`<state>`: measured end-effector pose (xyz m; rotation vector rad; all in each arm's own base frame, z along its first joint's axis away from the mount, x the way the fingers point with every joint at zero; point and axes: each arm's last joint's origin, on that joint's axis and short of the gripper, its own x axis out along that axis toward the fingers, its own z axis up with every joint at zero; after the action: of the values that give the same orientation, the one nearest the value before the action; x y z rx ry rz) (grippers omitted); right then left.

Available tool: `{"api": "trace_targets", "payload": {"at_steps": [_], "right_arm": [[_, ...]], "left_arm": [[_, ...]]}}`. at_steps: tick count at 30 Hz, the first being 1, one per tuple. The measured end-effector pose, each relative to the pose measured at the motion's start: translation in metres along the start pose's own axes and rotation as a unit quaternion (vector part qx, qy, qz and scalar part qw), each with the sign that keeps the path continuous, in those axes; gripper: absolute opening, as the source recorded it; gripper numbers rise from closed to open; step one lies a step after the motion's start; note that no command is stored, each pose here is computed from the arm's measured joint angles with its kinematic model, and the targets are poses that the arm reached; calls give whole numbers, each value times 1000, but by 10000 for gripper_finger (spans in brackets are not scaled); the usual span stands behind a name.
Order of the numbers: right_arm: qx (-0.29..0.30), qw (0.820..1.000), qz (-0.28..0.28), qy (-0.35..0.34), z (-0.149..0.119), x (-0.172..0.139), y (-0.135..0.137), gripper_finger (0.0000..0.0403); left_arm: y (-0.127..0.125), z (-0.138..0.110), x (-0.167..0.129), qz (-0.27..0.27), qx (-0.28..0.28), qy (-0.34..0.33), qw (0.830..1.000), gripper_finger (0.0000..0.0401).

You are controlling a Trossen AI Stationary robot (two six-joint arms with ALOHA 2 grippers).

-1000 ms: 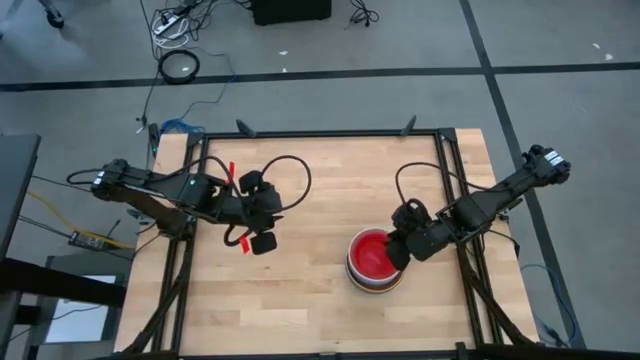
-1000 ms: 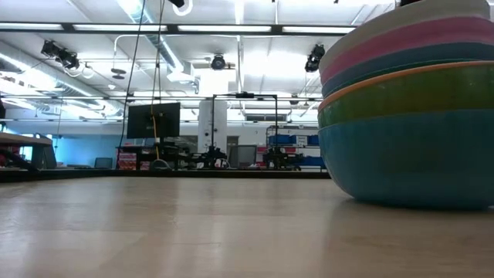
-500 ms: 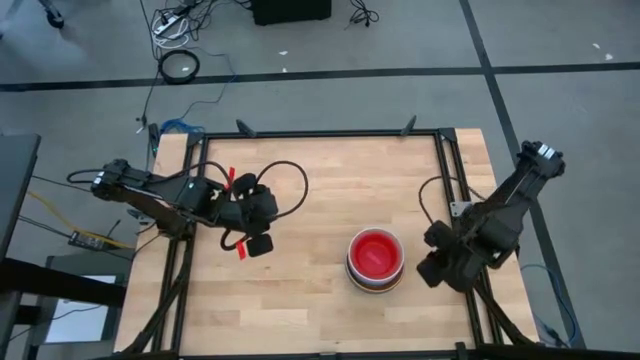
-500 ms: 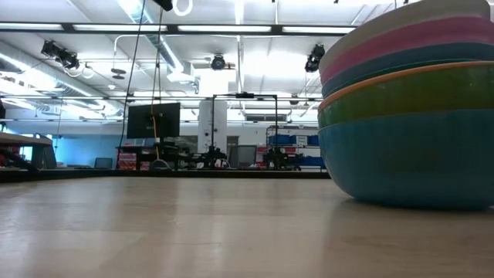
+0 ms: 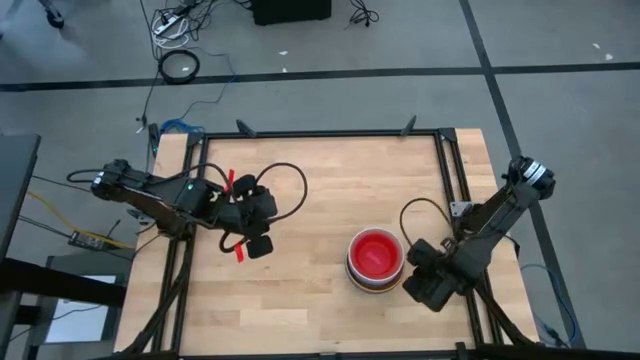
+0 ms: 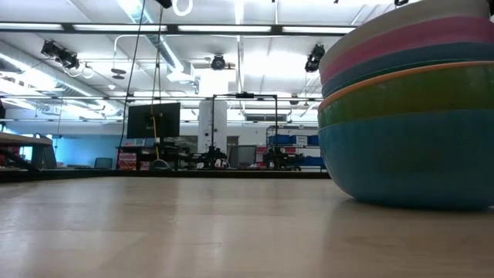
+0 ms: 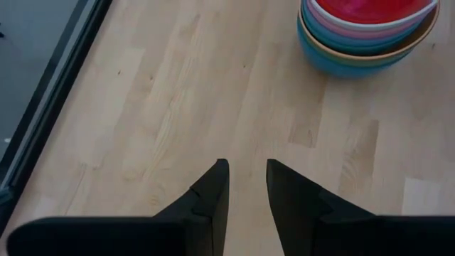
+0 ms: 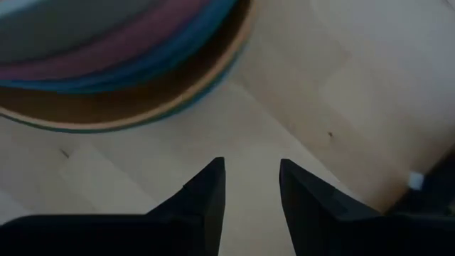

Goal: Nest bowls inside each other
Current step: Move the stacked bowls to the center of the table

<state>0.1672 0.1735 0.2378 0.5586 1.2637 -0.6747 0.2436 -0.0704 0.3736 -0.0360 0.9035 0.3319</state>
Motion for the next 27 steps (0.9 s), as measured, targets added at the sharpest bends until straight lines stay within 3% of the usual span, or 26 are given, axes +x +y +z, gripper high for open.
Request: {"api": "trace_targets", "payload": {"at_steps": [13,27], "right_arm": [[-26,999,13,-34,10,24,24,120],[-8,995,39,-86,45,30,31,120]], "left_arm": [[-1,0,-1,1,0,-2,1000,104],[-1,0,-1,5,0,-4,1000,104]]}}
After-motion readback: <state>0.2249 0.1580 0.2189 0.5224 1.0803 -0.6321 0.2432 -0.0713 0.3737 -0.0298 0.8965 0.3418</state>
